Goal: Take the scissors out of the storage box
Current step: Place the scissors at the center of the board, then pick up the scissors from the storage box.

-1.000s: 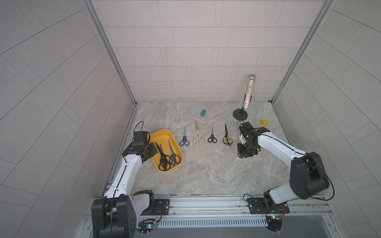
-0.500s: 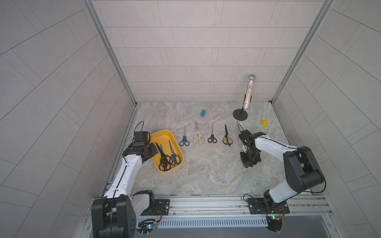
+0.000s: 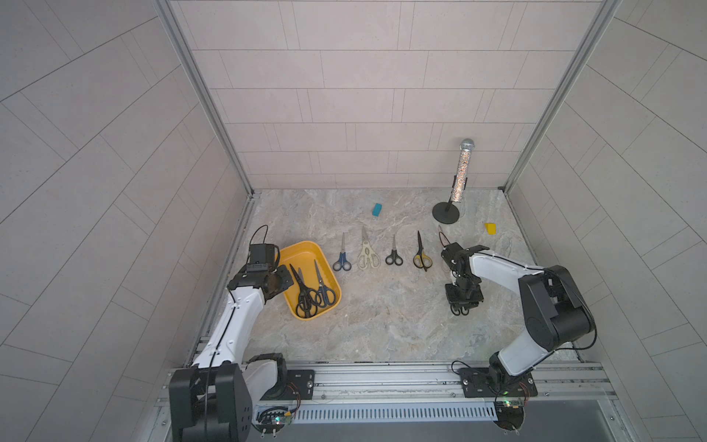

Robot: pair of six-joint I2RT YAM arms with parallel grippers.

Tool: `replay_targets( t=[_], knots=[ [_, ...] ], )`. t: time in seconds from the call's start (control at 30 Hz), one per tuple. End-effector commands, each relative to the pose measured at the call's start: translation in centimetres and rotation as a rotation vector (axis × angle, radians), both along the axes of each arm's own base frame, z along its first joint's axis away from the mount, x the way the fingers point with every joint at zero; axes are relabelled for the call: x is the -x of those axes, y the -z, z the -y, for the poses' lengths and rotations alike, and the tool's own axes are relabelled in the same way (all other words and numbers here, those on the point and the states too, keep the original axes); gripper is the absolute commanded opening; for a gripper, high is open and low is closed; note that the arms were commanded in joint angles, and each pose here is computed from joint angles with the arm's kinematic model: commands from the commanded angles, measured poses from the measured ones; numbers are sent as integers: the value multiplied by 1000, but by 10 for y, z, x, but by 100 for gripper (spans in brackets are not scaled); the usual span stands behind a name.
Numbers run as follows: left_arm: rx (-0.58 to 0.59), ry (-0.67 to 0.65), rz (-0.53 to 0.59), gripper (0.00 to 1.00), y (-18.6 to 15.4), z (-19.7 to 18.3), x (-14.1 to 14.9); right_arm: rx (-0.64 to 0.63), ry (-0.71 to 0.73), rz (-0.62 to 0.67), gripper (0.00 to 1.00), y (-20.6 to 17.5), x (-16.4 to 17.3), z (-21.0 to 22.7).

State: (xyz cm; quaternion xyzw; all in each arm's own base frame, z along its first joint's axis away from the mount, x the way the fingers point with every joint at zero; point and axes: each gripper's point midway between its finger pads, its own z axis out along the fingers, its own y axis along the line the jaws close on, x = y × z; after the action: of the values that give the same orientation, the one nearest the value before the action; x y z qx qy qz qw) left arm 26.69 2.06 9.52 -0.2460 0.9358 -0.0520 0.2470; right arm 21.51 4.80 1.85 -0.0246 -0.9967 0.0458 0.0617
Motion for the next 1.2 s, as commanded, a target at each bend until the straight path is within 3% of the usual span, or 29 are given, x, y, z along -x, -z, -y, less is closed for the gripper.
replay_targets(
  t=[0.0,0.27,0.5,0.9,1.17],
  knots=[
    [4,2,42,0,-8,2,-5,9,7,48,35,-21,-5,3],
    [-2,11,43,0,-10,3,-4,-114,4,311,35,-99,-44,-35],
    [-8,14,38,0,-9,4,-3,-311,-173,502,35,-143,-73,-150],
    [-26,20,33,0,-12,3,0,-551,-396,521,35,-135,-72,-353],
    [-33,12,33,0,-13,2,1,-607,-481,460,35,-105,-54,-423]
  ],
)
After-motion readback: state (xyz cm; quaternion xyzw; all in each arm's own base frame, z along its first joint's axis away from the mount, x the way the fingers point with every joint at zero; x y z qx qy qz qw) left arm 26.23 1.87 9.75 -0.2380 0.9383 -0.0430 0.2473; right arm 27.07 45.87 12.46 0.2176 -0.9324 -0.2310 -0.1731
